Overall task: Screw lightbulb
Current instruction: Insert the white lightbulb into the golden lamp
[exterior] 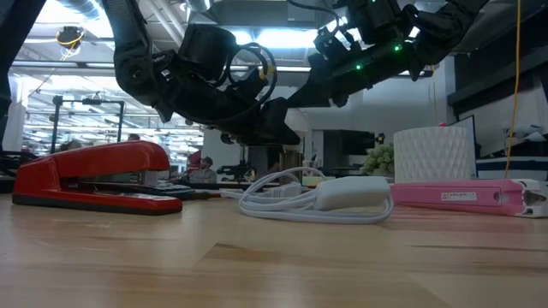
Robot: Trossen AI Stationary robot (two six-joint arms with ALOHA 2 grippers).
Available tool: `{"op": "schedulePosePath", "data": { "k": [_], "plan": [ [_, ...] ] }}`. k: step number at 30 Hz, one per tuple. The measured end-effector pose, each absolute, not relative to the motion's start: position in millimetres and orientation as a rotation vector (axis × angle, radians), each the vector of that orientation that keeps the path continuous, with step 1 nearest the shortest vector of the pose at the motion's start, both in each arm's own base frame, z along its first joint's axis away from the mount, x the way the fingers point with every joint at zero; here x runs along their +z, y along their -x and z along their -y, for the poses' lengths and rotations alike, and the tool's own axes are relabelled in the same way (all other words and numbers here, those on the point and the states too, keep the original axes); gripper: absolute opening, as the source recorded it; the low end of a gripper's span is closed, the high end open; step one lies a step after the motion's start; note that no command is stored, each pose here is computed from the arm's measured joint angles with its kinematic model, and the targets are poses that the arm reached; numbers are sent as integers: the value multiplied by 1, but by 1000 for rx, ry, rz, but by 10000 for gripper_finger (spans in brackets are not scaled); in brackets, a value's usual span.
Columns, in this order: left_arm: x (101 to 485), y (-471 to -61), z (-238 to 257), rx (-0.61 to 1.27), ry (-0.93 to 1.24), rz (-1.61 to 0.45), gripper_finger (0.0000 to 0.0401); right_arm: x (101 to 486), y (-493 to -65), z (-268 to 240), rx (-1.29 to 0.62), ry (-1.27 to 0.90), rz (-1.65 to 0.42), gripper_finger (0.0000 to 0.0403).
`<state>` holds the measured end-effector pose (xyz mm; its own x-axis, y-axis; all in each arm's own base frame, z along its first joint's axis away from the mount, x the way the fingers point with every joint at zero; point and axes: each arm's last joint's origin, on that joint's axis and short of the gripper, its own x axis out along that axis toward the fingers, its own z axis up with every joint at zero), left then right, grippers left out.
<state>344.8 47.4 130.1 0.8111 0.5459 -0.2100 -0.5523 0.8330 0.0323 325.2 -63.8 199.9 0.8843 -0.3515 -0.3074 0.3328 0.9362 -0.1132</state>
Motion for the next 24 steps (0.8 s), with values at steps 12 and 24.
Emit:
{"op": "schedulePosePath", "data": {
  "k": [12,24],
  "plan": [
    [123,-342,-33,629,-16,-314,210,200,-325,64,-357,58,-330,7],
    [144,-328,-25,685,-7,-405,210,200,-325,64,-357,58,-329,7]
  ]
}}
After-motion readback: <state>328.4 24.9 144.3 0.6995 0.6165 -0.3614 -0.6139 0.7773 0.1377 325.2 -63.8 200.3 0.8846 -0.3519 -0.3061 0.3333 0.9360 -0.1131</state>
